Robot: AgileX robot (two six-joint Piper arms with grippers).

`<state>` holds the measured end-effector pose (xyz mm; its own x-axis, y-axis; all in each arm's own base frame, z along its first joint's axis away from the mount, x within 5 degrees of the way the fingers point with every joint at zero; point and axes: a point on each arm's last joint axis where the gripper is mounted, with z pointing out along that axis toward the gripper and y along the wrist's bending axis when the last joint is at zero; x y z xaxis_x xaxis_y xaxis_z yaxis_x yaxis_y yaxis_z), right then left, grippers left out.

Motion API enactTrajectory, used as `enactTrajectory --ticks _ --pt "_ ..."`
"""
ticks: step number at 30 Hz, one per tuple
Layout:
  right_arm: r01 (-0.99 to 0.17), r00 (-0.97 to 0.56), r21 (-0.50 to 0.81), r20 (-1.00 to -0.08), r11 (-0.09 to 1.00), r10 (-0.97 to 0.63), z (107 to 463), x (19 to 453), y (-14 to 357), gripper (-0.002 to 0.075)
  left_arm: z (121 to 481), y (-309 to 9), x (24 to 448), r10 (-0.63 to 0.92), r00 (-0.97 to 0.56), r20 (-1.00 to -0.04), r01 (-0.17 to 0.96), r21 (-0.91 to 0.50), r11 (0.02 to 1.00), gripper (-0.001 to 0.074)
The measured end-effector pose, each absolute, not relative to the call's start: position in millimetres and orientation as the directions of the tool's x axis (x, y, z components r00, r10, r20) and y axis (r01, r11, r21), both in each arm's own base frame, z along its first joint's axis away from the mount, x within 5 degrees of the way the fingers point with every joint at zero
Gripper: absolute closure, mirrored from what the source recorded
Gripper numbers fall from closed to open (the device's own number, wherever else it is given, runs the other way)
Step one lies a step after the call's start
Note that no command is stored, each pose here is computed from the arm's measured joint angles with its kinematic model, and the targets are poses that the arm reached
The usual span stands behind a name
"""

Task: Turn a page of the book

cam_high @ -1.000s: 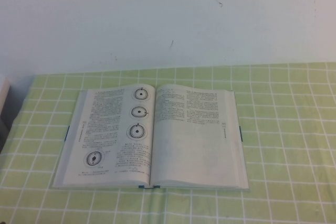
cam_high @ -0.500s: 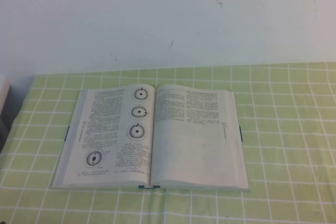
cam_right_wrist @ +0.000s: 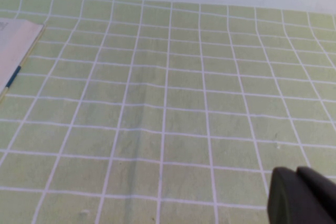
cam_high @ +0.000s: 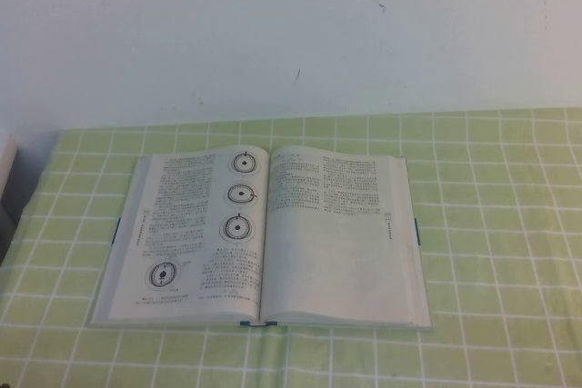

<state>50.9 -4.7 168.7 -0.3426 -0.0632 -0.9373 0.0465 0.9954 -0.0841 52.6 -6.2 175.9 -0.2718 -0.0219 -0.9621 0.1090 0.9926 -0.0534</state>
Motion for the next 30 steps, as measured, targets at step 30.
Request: enactTrajectory --ticks 30 --pt "0.039 0.469 -0.009 -0.883 0.999 -0.026 240.1 46.2 -1.0 0.0729 240.6 -6.6 45.9 -0.142 0.441 -0.886 0.174 -0.07 0.982 0.0738"
